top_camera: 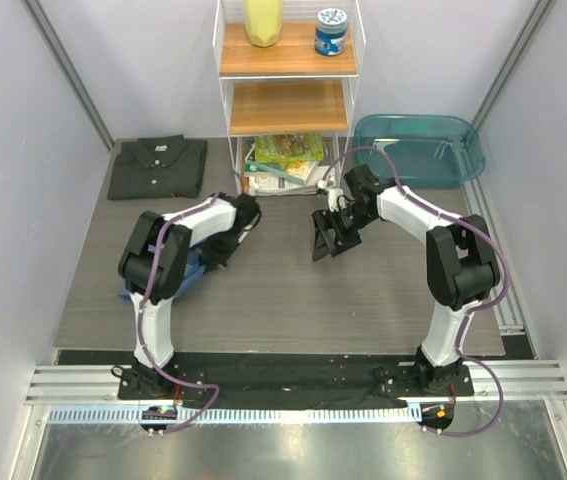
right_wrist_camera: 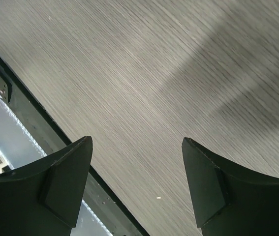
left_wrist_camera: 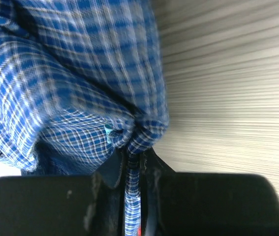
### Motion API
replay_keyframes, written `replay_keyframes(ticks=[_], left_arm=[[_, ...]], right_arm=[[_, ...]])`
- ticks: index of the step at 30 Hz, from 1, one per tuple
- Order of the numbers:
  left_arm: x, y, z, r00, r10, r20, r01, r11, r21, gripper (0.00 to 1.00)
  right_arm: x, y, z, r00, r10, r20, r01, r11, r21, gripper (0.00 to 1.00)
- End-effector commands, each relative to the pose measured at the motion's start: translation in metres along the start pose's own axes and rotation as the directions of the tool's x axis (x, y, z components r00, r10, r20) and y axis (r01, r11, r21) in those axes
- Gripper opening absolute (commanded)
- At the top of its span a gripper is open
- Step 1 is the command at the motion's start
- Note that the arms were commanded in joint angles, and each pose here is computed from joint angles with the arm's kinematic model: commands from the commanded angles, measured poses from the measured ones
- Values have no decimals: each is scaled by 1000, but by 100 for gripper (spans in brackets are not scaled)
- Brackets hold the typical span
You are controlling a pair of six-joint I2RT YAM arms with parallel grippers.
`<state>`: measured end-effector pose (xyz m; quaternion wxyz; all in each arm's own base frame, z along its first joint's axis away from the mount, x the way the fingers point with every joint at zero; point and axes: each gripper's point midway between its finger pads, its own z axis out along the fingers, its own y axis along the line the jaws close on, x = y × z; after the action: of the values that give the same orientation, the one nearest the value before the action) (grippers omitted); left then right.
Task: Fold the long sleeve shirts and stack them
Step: Fold the shirt
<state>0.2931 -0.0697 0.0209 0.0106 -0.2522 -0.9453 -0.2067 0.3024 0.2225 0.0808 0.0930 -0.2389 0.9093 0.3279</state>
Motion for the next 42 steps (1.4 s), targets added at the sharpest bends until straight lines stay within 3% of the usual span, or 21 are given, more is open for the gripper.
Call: replay_keyframes(ticks=[1, 4, 5, 6, 7, 8, 9, 13, 15, 17, 18, 20, 21, 25, 29, 34, 35, 36, 38, 39, 42], left_arm=[[-66, -71, -35, 971, -175, 162, 146, 973, 177, 1], [-89, -112, -74, 960, -163, 226, 102, 960, 259, 25], [-91, -133, -90, 957, -155, 243, 75, 948, 309, 37], [-90, -140, -103, 956, -139, 257, 50, 945, 324, 58], [-92, -147, -123, 951, -121, 286, 11, 934, 358, 62], [-95, -157, -152, 937, -110, 330, -35, 914, 404, 78], [-92, -159, -167, 934, -102, 344, -62, 899, 434, 79], [-73, -127, -247, 828, -99, 552, -236, 832, 503, 79], [-60, -109, -239, 807, -54, 588, -302, 818, 489, 67], [-48, -71, -218, 812, -51, 581, -301, 816, 493, 47], [-35, -70, -200, 802, 54, 595, -412, 771, 485, 43], [-21, -39, -165, 805, 146, 576, -448, 786, 426, 39], [-9, -33, -139, 772, 270, 575, -539, 758, 367, 37], [2, -1, -76, 703, 441, 558, -631, 749, 202, 31], [10, -22, -46, 655, 511, 556, -711, 666, 225, 26], [25, -107, -39, 692, 521, 499, -719, 560, 412, 17], [28, -133, -52, 741, 461, 488, -670, 559, 489, 15], [35, -167, -68, 710, 494, 502, -704, 511, 493, 15], [23, -208, -105, 753, 409, 516, -657, 517, 549, 17], [26, -234, -130, 732, 399, 552, -681, 457, 573, 18], [7, -241, -197, 764, 226, 605, -639, 394, 661, 30]], right_arm=[[-7, 7, -21, 997, -32, 65, 32, 999, -3, 79], [-5, 3, -24, 998, -15, 68, 14, 1000, 7, 80], [-4, 0, -23, 998, -4, 66, 4, 1000, 11, 79], [-5, -1, -25, 998, 5, 69, -6, 1000, 12, 80], [-3, -3, -24, 998, 20, 66, -21, 1000, 14, 80], [-2, -4, -25, 997, 28, 67, -29, 999, 16, 80], [-3, -4, -26, 997, 31, 71, -33, 999, 17, 80], [1, -4, -20, 993, 82, 79, -82, 997, -5, 80], [0, -2, -15, 990, 112, 90, -109, 993, -34, 80], [-5, 4, -10, 982, 150, 117, -141, 987, -81, 79], [-7, 7, -10, 980, 153, 130, -141, 985, -99, 78], [-13, 9, -9, 971, 172, 168, -153, 981, -122, 77], [-14, 9, -9, 968, 175, 178, -154, 980, -123, 76], [-19, 7, -15, 954, 205, 218, -180, 975, -132, 75], [-14, -9, -23, 930, 289, 227, -262, 955, -142, 73], [-3, -35, -33, 899, 376, 227, -350, 925, -147, 63], [-2, -38, -34, 899, 376, 223, -353, 926, -136, 61], [-4, -39, -35, 906, 358, 224, -339, 933, -121, 59], [-1, -44, -32, 909, 360, 212, -345, 933, -104, 59], [-6, -43, -32, 912, 349, 216, -334, 937, -103, 58], [-16, -45, -25, 917, 342, 207, -329, 939, -96, 58]])
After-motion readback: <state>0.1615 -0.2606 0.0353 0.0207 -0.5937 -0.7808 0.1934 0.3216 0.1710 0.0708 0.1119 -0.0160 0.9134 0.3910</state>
